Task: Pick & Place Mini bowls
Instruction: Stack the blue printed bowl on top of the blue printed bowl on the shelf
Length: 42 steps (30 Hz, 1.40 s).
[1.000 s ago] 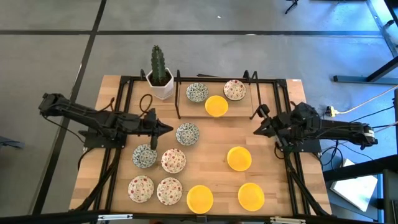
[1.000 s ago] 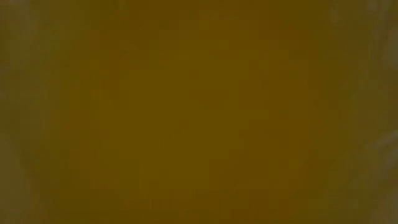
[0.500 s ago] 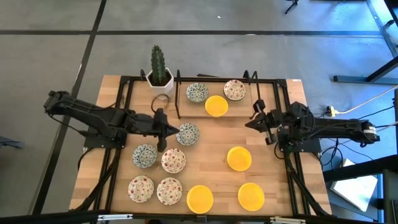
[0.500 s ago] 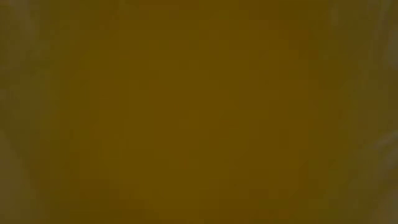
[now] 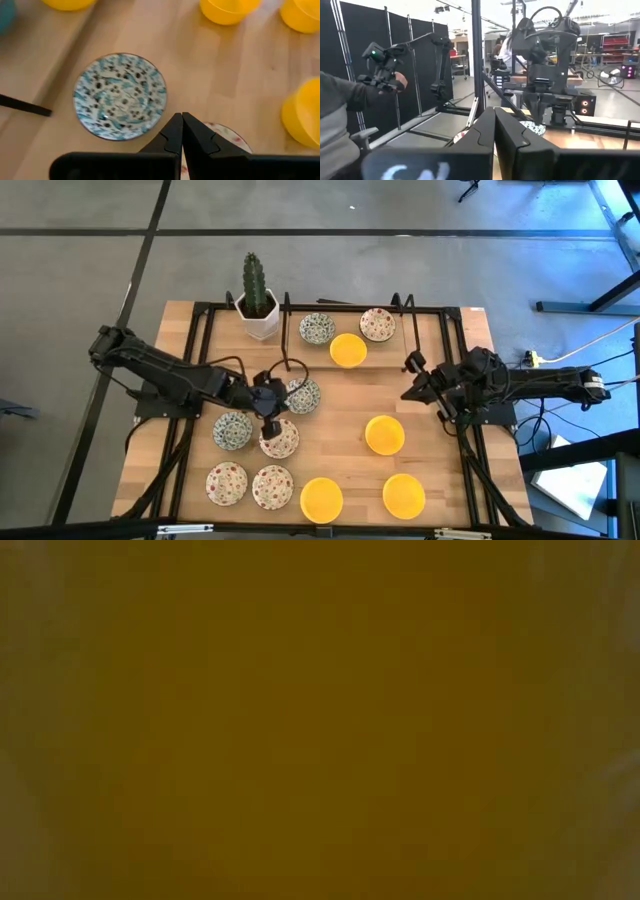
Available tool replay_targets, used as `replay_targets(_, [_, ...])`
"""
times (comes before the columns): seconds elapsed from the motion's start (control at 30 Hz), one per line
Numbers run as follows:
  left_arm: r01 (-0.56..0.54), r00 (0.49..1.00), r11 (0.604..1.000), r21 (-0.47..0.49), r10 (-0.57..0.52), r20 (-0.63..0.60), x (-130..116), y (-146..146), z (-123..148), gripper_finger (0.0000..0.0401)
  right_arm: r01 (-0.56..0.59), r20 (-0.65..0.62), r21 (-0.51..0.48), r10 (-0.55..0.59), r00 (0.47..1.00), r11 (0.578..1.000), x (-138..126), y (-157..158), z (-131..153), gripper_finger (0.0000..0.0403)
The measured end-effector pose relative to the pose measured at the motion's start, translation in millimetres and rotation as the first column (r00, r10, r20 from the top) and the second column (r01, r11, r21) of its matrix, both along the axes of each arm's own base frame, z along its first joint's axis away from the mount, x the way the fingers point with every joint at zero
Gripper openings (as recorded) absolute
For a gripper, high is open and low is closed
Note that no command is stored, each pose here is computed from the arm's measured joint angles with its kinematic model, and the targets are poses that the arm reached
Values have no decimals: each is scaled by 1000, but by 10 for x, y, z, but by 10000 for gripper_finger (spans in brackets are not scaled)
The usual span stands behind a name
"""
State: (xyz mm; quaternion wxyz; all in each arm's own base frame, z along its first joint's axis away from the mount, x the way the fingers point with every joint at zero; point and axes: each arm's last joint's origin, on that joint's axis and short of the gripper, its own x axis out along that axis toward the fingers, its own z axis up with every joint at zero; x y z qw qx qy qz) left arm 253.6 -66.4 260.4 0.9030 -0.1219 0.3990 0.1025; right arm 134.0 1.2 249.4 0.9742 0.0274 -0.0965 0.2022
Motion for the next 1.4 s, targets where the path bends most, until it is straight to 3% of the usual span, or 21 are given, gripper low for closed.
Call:
replay_targets(0.3, [94, 996, 994, 47, -94, 4, -34, -72, 30, 4, 26, 21, -117, -23, 1000, 993, 26, -2, -34, 7])
replay_targets(0.47, [84, 996, 979, 187, -89, 19, -17, -42, 42, 4, 47, 60, -200, -36, 998, 979, 47, -4, -38, 7])
replay_targets(0.57, [75, 995, 963, 258, -88, 40, 1, -32, 63, 4, 74, 122, -259, -43, 992, 963, 51, -5, -9, 7])
replay_targets(0.67, [55, 993, 968, 244, -77, 84, 31, -25, 93, 4, 113, 213, -302, -48, 976, 947, 37, -8, 110, 7])
replay_targets(0.73, [55, 990, 973, 224, -83, 115, 48, -25, 120, 4, 118, 240, -292, -47, 970, 949, 29, -7, 242, 7])
replay_targets(0.87, [55, 982, 976, 211, -91, 166, 65, -78, 156, 4, 97, 188, -276, -45, 981, 956, 58, -10, 223, 7])
replay_targets(0.97, [60, 973, 965, 256, -114, 200, 78, -114, 190, 4, 79, 130, -267, -45, 990, 960, 72, -11, 163, 7])
replay_targets(1.07, [-6, 962, 943, 332, -85, 259, 97, -132, 245, 4, 79, 127, -268, -46, 991, 960, 73, -11, 158, 7])
replay_targets(1.2, [-67, 952, 931, 359, -48, 303, 110, -128, 282, 4, 61, 76, -232, -44, 996, 971, 78, -12, 127, 7])
replay_targets(1.4, [-69, 950, 932, 357, -47, 307, 111, -111, 293, 4, 152, -43, -168, -162, 986, 974, 102, -48, 41, 7])
